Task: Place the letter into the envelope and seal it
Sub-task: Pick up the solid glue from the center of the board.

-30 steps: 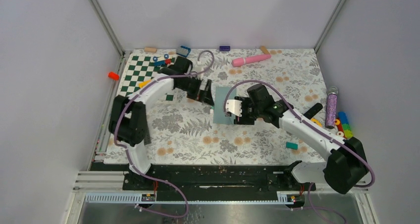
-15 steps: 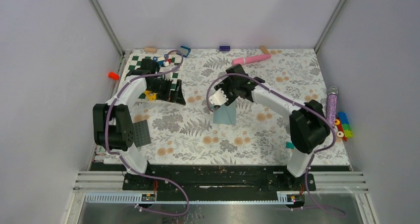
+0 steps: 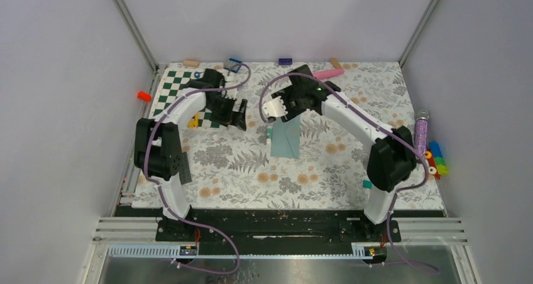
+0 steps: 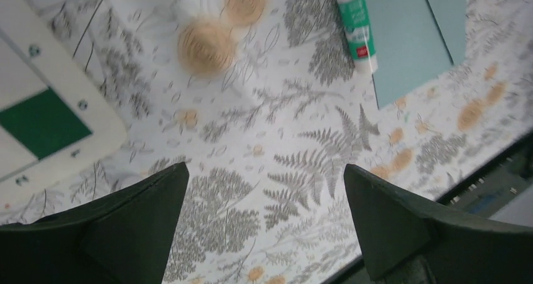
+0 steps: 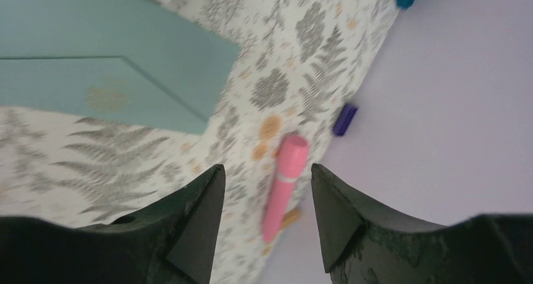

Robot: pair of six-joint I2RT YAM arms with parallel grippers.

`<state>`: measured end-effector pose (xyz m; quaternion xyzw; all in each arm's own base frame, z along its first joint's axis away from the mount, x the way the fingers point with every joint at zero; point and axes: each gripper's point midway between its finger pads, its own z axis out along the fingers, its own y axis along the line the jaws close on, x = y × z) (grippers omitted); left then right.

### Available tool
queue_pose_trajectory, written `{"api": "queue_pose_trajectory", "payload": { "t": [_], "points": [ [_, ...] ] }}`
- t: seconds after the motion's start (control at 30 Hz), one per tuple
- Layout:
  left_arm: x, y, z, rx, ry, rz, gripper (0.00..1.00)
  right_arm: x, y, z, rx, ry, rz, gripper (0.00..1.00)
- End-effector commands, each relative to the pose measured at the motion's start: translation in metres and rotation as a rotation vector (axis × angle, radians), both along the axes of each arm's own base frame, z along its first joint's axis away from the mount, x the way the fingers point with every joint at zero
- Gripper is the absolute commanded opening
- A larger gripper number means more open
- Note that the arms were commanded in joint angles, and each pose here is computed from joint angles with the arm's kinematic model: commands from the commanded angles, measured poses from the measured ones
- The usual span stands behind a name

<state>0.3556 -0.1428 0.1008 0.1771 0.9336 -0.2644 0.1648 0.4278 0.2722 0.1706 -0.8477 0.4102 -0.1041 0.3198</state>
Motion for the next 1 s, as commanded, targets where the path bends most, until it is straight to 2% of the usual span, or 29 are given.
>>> {"api": "queue_pose_trajectory", "payload": {
  "t": [0.0,0.1,0.23,0.37,0.53,0.8,0.97],
  "points": [
    [0.038,-0.034,0.008,0.257,-0.124,0.065,0.99,-0.039,-0.053,0.023,0.226,0.203,-0.250,0.59],
    [0.046,-0.067,0.014,0.290,-0.115,0.072,0.99,-0.050,-0.090,0.033,0.349,0.221,-0.399,0.60],
    [0.045,-0.097,-0.001,0.361,-0.111,0.038,0.99,-0.064,-0.135,0.051,0.465,0.165,-0.530,0.60],
    [0.039,-0.112,-0.016,0.439,-0.124,0.012,0.99,-0.084,-0.155,0.067,0.558,0.102,-0.579,0.61],
    [0.034,-0.119,-0.030,0.500,-0.133,-0.004,0.97,-0.113,-0.153,0.084,0.677,0.080,-0.559,0.62],
    [0.029,-0.128,-0.054,0.496,-0.082,-0.021,0.74,-0.127,-0.146,0.076,0.724,0.149,-0.557,0.61],
    [0.026,-0.137,-0.067,0.468,-0.034,-0.045,0.67,-0.129,-0.144,0.071,0.726,0.170,-0.555,0.61]
  ]
}}
